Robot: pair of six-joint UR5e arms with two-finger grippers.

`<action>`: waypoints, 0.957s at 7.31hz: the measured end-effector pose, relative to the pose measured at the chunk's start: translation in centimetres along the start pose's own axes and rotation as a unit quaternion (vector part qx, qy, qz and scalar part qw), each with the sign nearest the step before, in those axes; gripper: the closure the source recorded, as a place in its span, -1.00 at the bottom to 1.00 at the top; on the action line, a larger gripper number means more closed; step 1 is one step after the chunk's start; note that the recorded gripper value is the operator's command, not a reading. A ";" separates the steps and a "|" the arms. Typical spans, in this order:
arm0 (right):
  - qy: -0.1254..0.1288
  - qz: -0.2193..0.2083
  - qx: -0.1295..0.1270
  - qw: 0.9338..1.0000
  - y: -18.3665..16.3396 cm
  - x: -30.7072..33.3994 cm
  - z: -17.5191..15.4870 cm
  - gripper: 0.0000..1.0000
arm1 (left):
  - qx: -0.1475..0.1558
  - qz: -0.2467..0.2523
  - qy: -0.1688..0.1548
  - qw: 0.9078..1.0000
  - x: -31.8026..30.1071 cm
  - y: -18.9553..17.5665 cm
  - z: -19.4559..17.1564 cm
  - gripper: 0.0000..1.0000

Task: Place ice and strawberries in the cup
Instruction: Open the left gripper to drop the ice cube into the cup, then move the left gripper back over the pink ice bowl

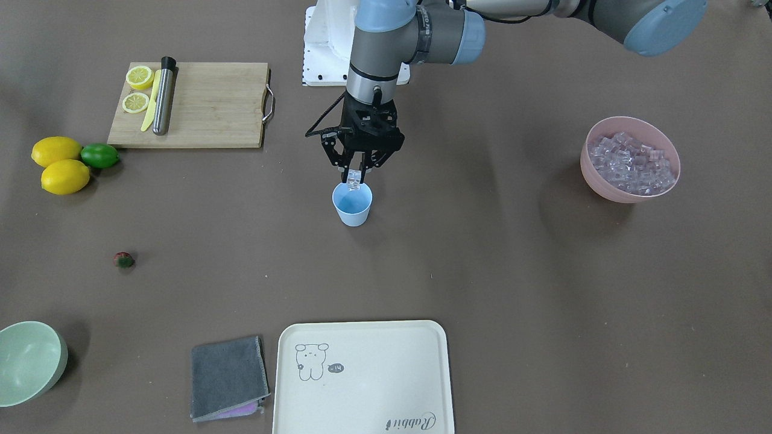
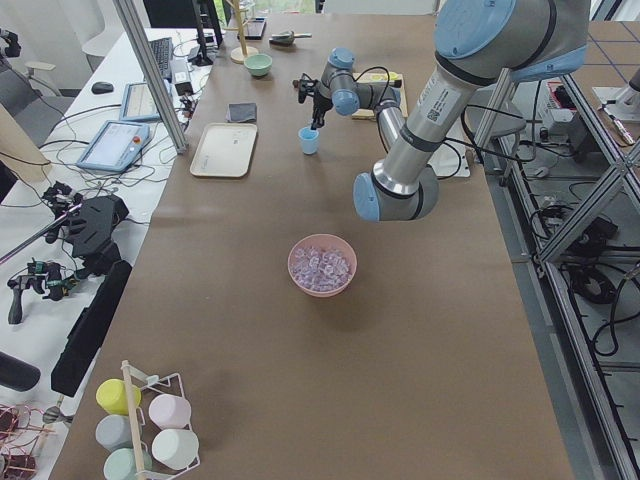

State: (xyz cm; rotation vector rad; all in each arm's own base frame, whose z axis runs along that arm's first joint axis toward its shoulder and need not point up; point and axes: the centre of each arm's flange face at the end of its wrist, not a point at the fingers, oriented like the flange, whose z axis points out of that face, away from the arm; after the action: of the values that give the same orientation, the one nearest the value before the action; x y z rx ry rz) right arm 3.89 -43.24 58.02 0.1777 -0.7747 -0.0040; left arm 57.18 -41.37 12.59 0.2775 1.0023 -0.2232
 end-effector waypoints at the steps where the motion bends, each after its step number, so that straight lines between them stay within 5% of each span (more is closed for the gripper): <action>1: 0.000 0.000 -0.001 1.000 0.0 0.0 0.1 -1.00 | 0.000 0.001 0.000 1.000 -0.1 0.0 0.0 -0.72; 2: 0.000 0.000 -0.001 1.000 0.0 0.1 0.1 -1.00 | -0.001 0.002 0.000 1.000 -0.1 0.1 0.1 -0.87; 7: -0.001 -0.004 0.003 1.000 0.0 0.1 0.2 -1.00 | 0.003 0.028 -0.002 1.000 -3.8 0.4 -1.1 -0.96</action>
State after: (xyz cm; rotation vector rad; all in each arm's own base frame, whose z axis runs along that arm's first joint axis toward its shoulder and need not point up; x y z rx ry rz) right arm 3.82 -43.29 58.26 0.1873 -0.7756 -0.0098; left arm 54.42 -40.42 15.33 0.3110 0.9890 -0.1759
